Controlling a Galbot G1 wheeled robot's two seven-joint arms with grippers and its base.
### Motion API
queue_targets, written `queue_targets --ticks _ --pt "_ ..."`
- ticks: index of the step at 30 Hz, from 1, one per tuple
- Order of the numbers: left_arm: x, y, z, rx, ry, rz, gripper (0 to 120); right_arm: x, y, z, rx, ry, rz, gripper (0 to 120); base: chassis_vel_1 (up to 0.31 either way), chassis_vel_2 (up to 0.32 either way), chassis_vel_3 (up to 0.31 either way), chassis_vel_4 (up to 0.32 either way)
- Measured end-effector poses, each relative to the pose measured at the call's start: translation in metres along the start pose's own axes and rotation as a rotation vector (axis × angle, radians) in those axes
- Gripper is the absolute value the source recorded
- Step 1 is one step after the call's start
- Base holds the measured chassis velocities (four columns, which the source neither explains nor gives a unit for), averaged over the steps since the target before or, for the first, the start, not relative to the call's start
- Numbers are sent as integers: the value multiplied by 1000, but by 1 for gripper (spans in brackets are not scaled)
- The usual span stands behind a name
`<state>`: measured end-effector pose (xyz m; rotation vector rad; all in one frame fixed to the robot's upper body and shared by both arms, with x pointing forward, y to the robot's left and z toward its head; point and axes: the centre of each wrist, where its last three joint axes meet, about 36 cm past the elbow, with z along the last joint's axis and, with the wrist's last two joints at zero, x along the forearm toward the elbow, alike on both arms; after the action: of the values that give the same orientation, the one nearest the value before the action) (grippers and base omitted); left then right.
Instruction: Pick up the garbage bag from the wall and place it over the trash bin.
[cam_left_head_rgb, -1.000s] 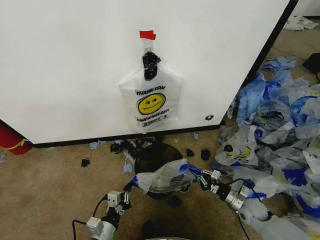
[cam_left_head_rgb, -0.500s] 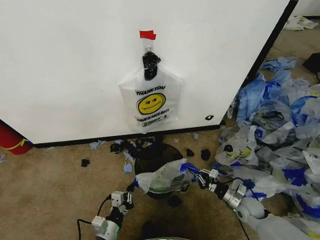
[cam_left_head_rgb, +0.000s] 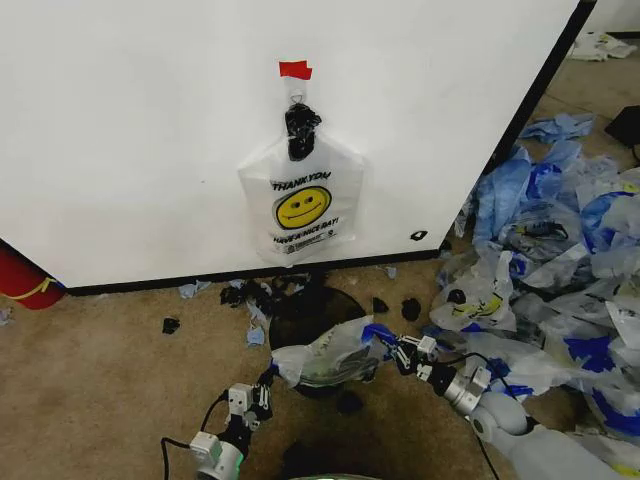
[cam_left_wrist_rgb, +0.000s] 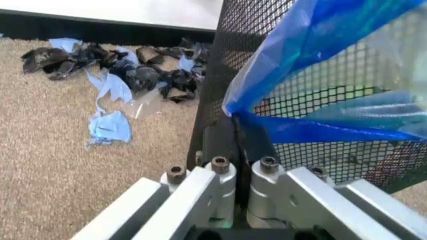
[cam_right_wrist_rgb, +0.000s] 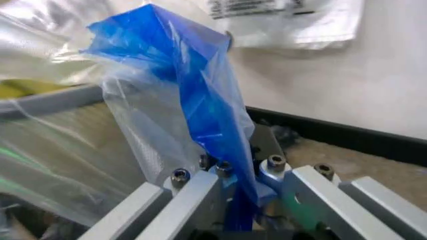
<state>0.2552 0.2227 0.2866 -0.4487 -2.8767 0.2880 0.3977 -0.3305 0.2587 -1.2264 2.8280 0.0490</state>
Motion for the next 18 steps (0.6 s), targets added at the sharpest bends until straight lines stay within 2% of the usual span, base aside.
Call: queue_targets --ticks 2,4,5,18 --pt "-1 2 -1 -5 -2 0 0 1 0 0 25 11 10 3 0 0 0 0" --pt "-1 3 -2 -12 -1 5 10 1 -2 -2 49 23 11 13 0 0 0 0" --pt "-1 3 -2 -12 -1 5 10 1 -2 -2 49 23 11 13 0 0 0 0" --pt "15 0 -12 -19 15 18 57 10 -10 -11 107 34 18 62 0 0 0 0"
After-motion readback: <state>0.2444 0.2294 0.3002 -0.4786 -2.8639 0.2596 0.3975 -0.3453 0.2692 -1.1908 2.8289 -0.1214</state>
